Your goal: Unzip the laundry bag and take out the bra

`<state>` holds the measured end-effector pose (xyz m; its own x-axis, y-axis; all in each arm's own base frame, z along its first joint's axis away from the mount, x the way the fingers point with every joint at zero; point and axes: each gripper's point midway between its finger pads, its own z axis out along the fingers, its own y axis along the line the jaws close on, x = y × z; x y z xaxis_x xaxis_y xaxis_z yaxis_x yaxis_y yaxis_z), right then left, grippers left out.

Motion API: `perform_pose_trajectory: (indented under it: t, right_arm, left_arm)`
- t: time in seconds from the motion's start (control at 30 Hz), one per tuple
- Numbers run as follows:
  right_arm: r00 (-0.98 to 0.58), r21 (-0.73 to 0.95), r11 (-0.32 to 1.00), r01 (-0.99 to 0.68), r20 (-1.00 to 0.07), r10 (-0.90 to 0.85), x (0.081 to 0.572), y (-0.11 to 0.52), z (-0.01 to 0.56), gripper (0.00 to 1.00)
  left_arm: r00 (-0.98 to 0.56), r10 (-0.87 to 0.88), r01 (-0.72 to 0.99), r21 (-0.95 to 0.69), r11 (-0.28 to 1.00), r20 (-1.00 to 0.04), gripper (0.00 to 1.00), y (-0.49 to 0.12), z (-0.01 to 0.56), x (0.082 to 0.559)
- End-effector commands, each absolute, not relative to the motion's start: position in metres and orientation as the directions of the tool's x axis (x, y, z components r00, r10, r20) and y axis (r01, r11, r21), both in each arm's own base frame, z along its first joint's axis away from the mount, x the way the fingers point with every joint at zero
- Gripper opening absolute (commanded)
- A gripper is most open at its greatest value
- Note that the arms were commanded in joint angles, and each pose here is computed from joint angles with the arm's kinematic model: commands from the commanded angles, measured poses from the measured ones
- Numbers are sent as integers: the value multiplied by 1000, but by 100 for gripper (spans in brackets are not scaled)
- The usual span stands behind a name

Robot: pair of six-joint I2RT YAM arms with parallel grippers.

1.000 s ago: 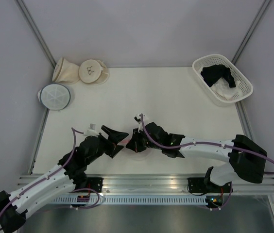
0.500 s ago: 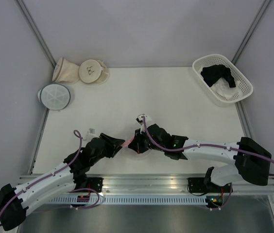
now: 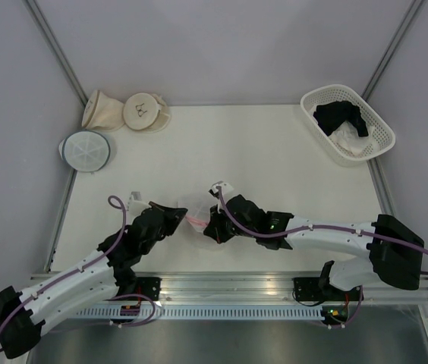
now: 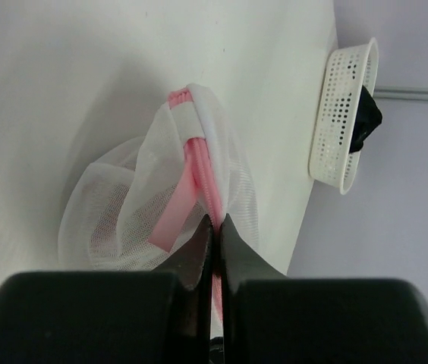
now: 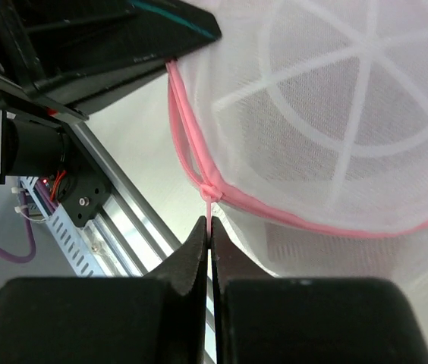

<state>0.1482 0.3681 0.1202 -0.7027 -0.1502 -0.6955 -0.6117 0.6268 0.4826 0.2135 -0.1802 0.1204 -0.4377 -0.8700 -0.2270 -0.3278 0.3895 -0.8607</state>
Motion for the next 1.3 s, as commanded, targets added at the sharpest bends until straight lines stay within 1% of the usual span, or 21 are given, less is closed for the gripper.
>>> perform_pose_trajectory:
  t: [0.0, 0.03, 0.1, 0.13, 0.2, 0.23, 0.3, 0.4, 0.43, 0.57, 0.63, 0.67, 0.73, 0.77, 0.93, 1.03, 1.07, 1.17, 1.2, 1.23, 1.27]
  right_arm:
    - [-661, 435, 623, -650, -728, -181, 150, 368, 138, 0]
    - [-659, 427, 628, -650, -728, -188, 151, 366, 137, 0]
    - [-656, 402, 648, -646, -726, -204, 153, 361, 134, 0]
    - [-652, 385, 665, -640, -729, -206, 156, 359, 132, 1]
    - [-656, 357, 690, -630, -721, -226, 159, 355, 125, 0]
    - [-652, 327, 712, -622, -720, -239, 162, 350, 120, 0]
    - [-653, 288, 741, -606, -712, -258, 169, 348, 110, 1]
    - [-648, 180, 814, -552, -708, -283, 185, 334, 94, 0]
    - [-642, 119, 847, -519, -708, -294, 193, 323, 89, 0]
    - [-643, 10, 889, -458, -694, -323, 215, 311, 73, 0]
    - [-648, -26, 907, -420, -691, -320, 227, 302, 69, 0]
    - [-640, -57, 915, -400, -697, -323, 235, 299, 69, 0]
    - [-637, -75, 926, -369, -705, -311, 248, 293, 72, 1]
    - [-629, -93, 929, -359, -710, -315, 253, 290, 73, 0]
    - [-621, -95, 942, -322, -730, -286, 282, 282, 83, 0]
    - [-609, -100, 945, -313, -743, -280, 291, 277, 93, 0]
    - [-604, -102, 945, -309, -747, -278, 293, 276, 95, 0]
    - [-590, -97, 947, -307, -761, -269, 294, 271, 107, 1]
    - [-585, -91, 948, -305, -767, -262, 294, 270, 111, 0]
    - [-580, -83, 948, -307, -773, -256, 293, 269, 116, 0]
    - [-578, -78, 947, -311, -776, -253, 291, 269, 119, 0]
  left_arm:
    - [-322, -856, -259, -833, 490, -404, 2, -156, 147, 235]
    - [-324, -834, -237, -815, 529, -447, 2, -154, 149, 236]
    - [-307, -824, -189, -818, 543, -476, 2, -152, 161, 243]
    - [-318, -790, -153, -794, 588, -524, 2, -151, 164, 244]
    - [-327, -776, -90, -800, 594, -539, 2, -155, 177, 250]
    - [-337, -746, -51, -780, 623, -574, 2, -157, 179, 251]
    - [-368, -730, 18, -789, 614, -577, 2, -163, 190, 255]
    - [-427, -664, 110, -764, 636, -614, 2, -168, 193, 259]
    - [-445, -649, 119, -759, 640, -617, 2, -169, 191, 260]
    - [-495, -590, 195, -743, 641, -638, 2, -172, 193, 260]
    - [-522, -550, 221, -726, 651, -652, 2, -177, 190, 262]
    - [-537, -516, 270, -715, 645, -667, 2, -182, 197, 260]
    - [-586, -465, 284, -705, 650, -664, 2, -190, 189, 261]
    - [-605, -422, 331, -695, 639, -676, 2, -197, 194, 259]
    - [-686, -284, 433, -690, 580, -670, 2, -224, 194, 257]
    - [-716, -212, 453, -673, 584, -665, 2, -231, 180, 264]
    - [-705, -202, 471, -662, 583, -680, 2, -234, 185, 271]
    - [-709, -203, 446, -652, 613, -675, 2, -238, 176, 295]
    - [-722, -201, 423, -651, 630, -663, 3, -239, 164, 303]
    - [-708, -212, 419, -643, 642, -673, 8, -240, 165, 316]
    - [-705, -215, 409, -636, 654, -675, 31, -240, 163, 324]
